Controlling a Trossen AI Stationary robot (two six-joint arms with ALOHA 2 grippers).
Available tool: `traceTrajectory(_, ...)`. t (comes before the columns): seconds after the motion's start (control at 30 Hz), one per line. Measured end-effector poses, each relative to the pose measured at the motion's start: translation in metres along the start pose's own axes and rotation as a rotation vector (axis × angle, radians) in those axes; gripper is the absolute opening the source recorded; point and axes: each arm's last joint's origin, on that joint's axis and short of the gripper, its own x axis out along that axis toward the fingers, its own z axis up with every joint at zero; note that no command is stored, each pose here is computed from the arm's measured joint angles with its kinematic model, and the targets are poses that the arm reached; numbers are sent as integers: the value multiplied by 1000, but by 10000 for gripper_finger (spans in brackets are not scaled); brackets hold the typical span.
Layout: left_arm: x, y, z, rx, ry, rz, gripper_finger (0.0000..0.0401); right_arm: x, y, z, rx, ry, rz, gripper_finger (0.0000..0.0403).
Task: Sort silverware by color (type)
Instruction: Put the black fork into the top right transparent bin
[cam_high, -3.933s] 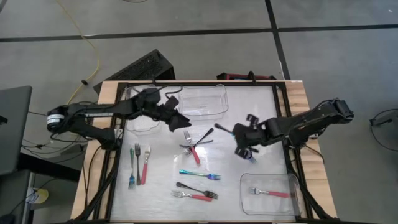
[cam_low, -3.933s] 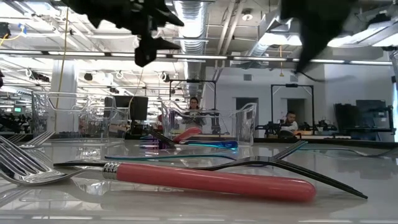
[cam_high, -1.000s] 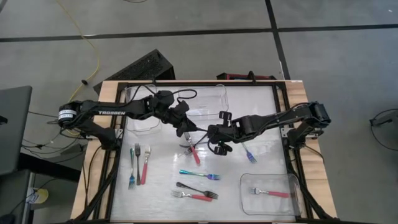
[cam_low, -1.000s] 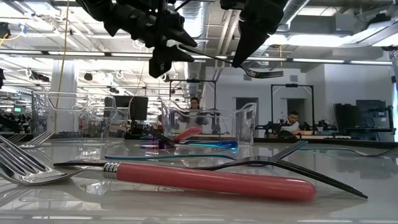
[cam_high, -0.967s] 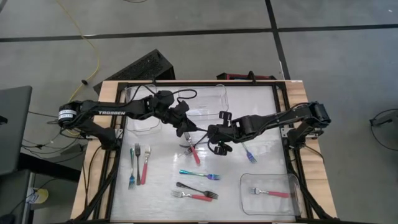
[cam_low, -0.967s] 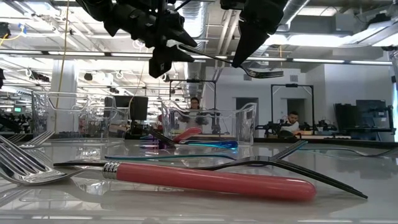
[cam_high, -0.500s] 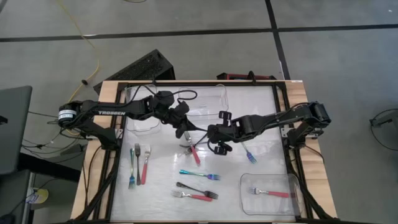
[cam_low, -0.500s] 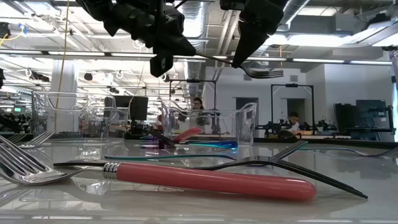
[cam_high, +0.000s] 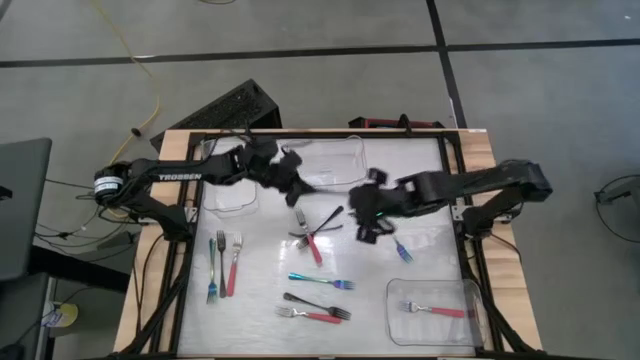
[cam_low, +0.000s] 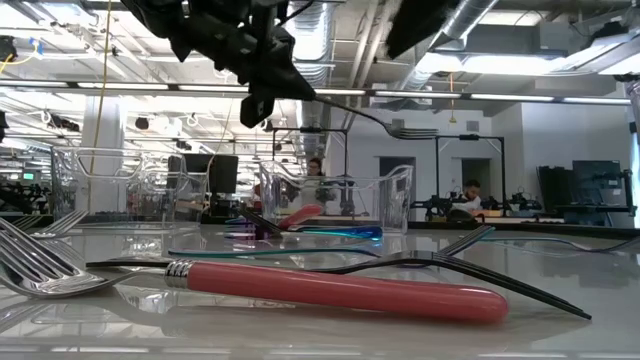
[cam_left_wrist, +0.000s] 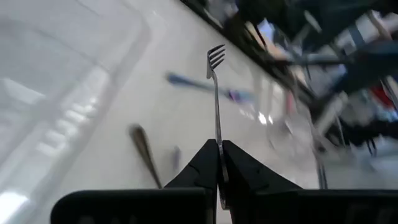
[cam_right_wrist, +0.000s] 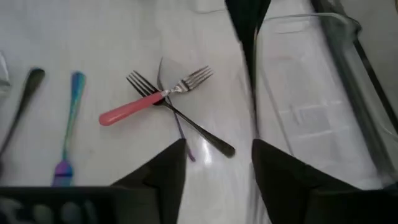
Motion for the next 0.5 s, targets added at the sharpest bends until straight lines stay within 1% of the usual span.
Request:
traceTrajectory(0.1,-7,9,21,-20,-107,52,0,-36,-12,-10,85,-22,4,228)
traceTrajectory(0.23,-16,30,38,-33,-181,147,0,-76,-20,-34,195,-78,-30,226)
traceTrajectory(0.3,-13,44,43,-60,-188,195,0,-89,-22,-49,237,-125,-53,222)
traceTrajectory(0.37,-5,61,42,-102,-148,222,0,-99,-23,-64,283,-178,-79,219)
traceTrajectory(0.43,6,72,42,-138,-126,196,0,-104,-24,-78,335,-224,-94,217)
traceTrajectory(0.5,12,78,42,-150,-114,182,0,-106,-24,-87,388,-268,-94,216)
